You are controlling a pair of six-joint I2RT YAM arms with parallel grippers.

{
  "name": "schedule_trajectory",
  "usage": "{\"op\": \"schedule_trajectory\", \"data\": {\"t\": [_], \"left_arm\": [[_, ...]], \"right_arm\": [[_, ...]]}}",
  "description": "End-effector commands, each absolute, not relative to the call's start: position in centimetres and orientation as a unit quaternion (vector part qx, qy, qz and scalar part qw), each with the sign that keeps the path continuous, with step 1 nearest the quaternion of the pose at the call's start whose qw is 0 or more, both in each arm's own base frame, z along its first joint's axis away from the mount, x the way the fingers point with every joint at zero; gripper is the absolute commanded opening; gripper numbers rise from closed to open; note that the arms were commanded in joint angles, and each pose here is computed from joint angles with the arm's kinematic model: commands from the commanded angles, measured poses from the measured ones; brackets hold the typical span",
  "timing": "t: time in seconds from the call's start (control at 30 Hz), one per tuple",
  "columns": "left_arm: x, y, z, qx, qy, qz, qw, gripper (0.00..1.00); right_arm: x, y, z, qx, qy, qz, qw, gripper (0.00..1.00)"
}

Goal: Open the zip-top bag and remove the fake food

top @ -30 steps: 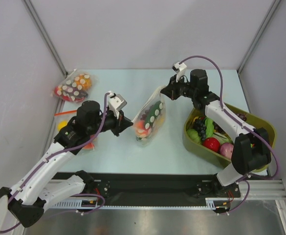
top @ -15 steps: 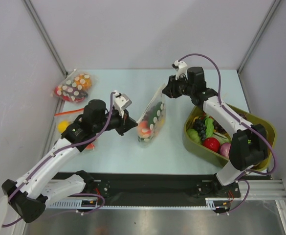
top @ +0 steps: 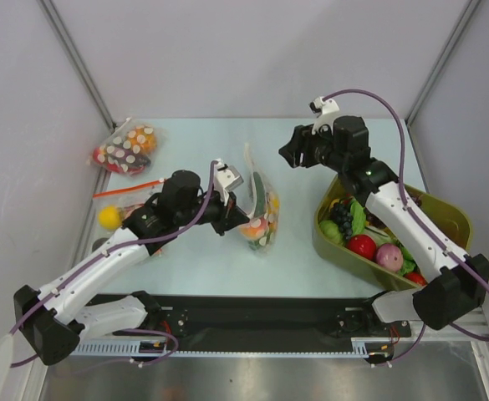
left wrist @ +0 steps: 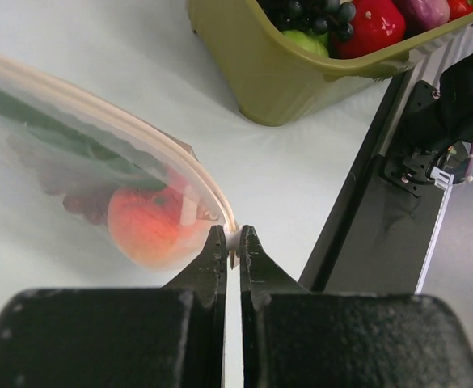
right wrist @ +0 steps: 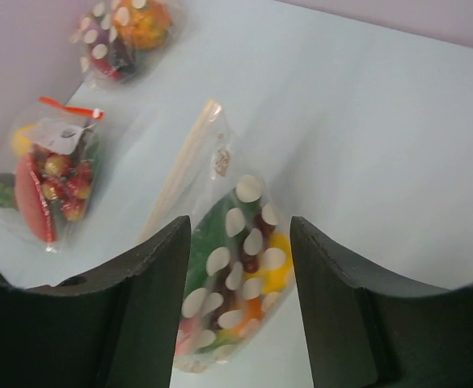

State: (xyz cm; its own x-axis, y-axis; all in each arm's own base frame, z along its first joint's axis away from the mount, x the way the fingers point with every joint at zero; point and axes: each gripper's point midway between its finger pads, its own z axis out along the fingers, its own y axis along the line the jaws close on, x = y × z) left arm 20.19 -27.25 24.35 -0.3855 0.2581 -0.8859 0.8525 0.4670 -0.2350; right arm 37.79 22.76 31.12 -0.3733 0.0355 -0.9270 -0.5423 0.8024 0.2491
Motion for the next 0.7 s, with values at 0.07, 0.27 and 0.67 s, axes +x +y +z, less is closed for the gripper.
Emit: {"op": "schedule_trajectory", "data": {"t": [0.07, 0.27, 0.67], "left_arm": [[20.5, -28.5, 27.3, 0.373, 0.719, -0.374, 0.451, 0.0], [20.5, -28.5, 27.2, 0.376, 0.72, -0.372, 0.45, 0.0], [20.4, -28.2, 27.2, 0.377, 0.72, -0.367, 0.453, 0.0]], "right_arm": [[34.6, 25.2, 30.9, -0.158, 0.789, 0.299, 0.513, 0.58], [32.0, 28.8, 29.2, -0.206, 0.792, 0.337, 0.465, 0.56], [29.5, 32.2, 27.1, -0.275, 0.797, 0.36, 0.4, 0.53]]}}
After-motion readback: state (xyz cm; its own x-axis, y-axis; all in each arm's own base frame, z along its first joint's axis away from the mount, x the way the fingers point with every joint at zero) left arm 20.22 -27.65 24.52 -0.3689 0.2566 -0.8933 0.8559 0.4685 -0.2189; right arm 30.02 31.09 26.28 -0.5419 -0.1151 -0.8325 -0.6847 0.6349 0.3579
